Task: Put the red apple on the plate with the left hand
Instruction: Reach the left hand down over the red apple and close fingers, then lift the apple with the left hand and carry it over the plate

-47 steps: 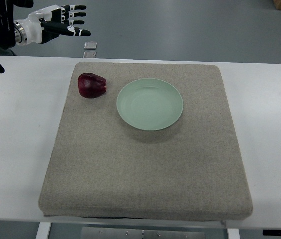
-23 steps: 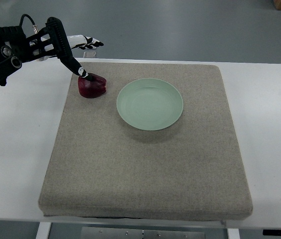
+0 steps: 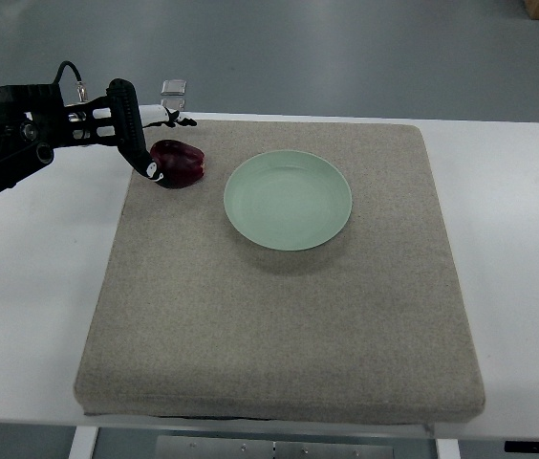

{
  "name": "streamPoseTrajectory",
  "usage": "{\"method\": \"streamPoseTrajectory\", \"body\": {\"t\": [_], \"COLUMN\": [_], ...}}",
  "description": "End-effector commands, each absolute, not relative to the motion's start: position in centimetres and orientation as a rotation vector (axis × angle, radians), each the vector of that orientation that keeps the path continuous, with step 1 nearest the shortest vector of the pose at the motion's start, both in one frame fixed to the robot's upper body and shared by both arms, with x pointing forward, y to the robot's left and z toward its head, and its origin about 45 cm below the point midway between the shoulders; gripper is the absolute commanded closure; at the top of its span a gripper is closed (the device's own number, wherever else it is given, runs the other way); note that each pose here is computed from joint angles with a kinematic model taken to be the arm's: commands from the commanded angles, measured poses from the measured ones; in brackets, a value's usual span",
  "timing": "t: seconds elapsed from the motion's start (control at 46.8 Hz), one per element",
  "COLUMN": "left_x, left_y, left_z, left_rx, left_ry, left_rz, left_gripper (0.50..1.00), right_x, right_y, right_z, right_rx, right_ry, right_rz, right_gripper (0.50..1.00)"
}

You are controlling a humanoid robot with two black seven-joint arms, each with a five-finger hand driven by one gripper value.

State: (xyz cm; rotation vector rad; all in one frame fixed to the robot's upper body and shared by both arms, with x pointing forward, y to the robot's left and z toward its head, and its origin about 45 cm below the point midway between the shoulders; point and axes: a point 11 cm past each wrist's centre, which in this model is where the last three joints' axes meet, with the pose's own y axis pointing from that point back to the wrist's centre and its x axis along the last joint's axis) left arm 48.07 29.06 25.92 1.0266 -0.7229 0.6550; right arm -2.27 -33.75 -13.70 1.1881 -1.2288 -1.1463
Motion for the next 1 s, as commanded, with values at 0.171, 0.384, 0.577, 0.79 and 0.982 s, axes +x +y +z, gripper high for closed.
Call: {"method": "streamPoseTrajectory", "body": {"t": [0.171, 0.384, 0.577, 0.79, 0.982], "left_x": [47.9, 47.7, 47.7, 48.2, 48.9], "left_y": [27.8, 28.0, 28.1, 28.0, 27.6], "left_z": [25.3, 24.8, 24.7, 26.0, 28.0], "left_rx": [1.016, 1.036, 1.069, 1.051, 1.027], "left_ry": [-0.722, -0.723, -0.761, -0.776, -0.801], "left_rz": [0.631, 0.612, 0.584, 0.605, 0.633], "left_gripper": [0.529, 0.773, 0.909, 0.984, 0.986], "right_x": [-2.3, -2.3, -2.3, -2.3, -2.3], "right_y": [-33.7, -33.7, -33.7, -33.7, -33.8], "right_z": [-13.7, -13.7, -13.7, -13.7, -13.7], "right_rx": [1.189, 1.188, 1.188, 1.188, 1.187], "right_ry": [-1.228, -1.229, -1.229, -1.229, -1.23], "right_rz": [-1.148, -1.146, -1.146, -1.146, -1.145], "right_gripper": [0.57, 0.568, 0.568, 0.57, 0.57]}}
